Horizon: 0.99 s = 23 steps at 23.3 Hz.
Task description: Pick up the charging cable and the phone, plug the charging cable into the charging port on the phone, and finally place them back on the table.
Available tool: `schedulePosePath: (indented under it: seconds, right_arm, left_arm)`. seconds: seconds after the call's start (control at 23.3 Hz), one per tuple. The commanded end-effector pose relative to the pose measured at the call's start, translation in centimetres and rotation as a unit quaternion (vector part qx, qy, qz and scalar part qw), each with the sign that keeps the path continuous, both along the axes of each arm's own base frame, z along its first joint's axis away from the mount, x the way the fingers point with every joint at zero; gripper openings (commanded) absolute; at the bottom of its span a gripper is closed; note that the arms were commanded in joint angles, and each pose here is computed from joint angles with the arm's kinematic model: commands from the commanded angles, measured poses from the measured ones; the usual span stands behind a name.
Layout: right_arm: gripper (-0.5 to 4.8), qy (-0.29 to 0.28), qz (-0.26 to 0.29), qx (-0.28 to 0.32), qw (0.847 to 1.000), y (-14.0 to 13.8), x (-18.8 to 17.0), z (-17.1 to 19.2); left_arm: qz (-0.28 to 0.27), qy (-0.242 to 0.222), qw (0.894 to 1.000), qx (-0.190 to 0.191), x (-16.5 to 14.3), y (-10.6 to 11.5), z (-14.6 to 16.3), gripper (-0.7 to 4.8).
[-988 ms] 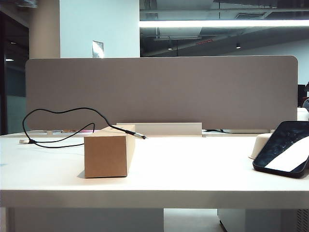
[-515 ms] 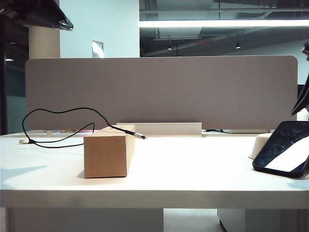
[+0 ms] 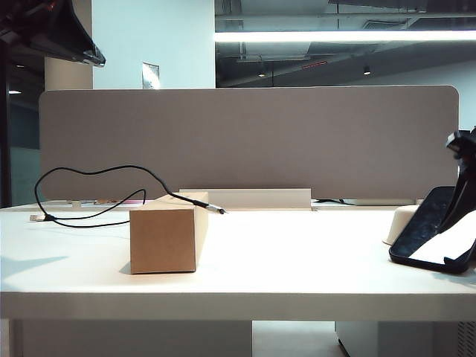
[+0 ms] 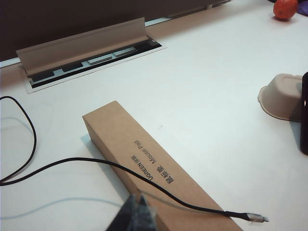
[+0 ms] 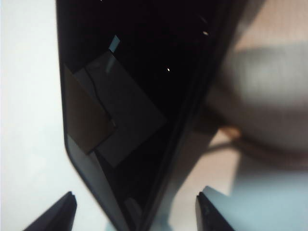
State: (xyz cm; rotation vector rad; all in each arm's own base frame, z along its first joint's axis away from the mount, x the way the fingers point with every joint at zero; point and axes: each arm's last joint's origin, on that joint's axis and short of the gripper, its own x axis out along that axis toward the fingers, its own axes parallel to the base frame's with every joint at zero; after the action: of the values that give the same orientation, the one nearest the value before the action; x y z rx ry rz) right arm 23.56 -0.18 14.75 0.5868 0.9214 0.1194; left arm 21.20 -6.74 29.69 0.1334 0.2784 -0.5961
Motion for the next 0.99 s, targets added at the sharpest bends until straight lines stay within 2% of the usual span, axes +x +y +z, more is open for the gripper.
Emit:
schedulePosePath:
  seconds: [0.04, 0.39, 0.43, 0.47, 0.6, 0.77, 0.9, 0.99]
  right_arm:
    - [3.42, -0.019, 0.002, 0.001, 1.000, 0.0, 1.1, -0.7]
    - [3.30, -0.021, -0.001, 0.032, 0.999, 0.1, 2.5, -2.9]
    - [3.01, -0.019, 0.000, 0.032, 0.999, 0.1, 2.5, -3.0]
    - [2.34, -0.018, -0.001, 0.032, 0.999, 0.1, 2.5, -3.0]
    - [1.60, -0.022, 0.000, 0.032, 0.999, 0.1, 2.5, -3.0]
    - [0.06, -0.026, 0.014, 0.048, 0.998, 0.2, 2.6, -2.9]
    - [-0.09, -0.046, 0.037, 0.069, 0.996, 0.4, 2.7, -2.4]
    - [-0.09, -0.061, 0.041, 0.071, 0.995, 0.4, 2.6, -1.6]
  left_arm:
    - [-0.001, -0.006, 1.000, 0.000, 0.0, 0.0, 0.3, -0.05]
    - [-0.001, -0.007, 1.000, 0.000, 0.0, 0.0, 0.3, -0.06]
    - [-0.001, -0.007, 1.000, 0.000, 0.0, 0.0, 0.3, -0.06]
    - [-0.001, -0.007, 1.000, 0.000, 0.0, 0.0, 0.3, -0.06]
    - [-0.001, -0.007, 1.000, 0.000, 0.0, 0.0, 0.3, -0.06]
    - [-0.002, -0.012, 1.000, 0.000, 0.0, 0.0, 0.4, -0.06]
    - [-0.018, -0.039, 0.999, 0.032, 0.0, -0.1, 0.5, -0.06]
    - [-0.025, -0.048, 0.998, 0.027, 0.1, -0.1, 0.6, -0.06]
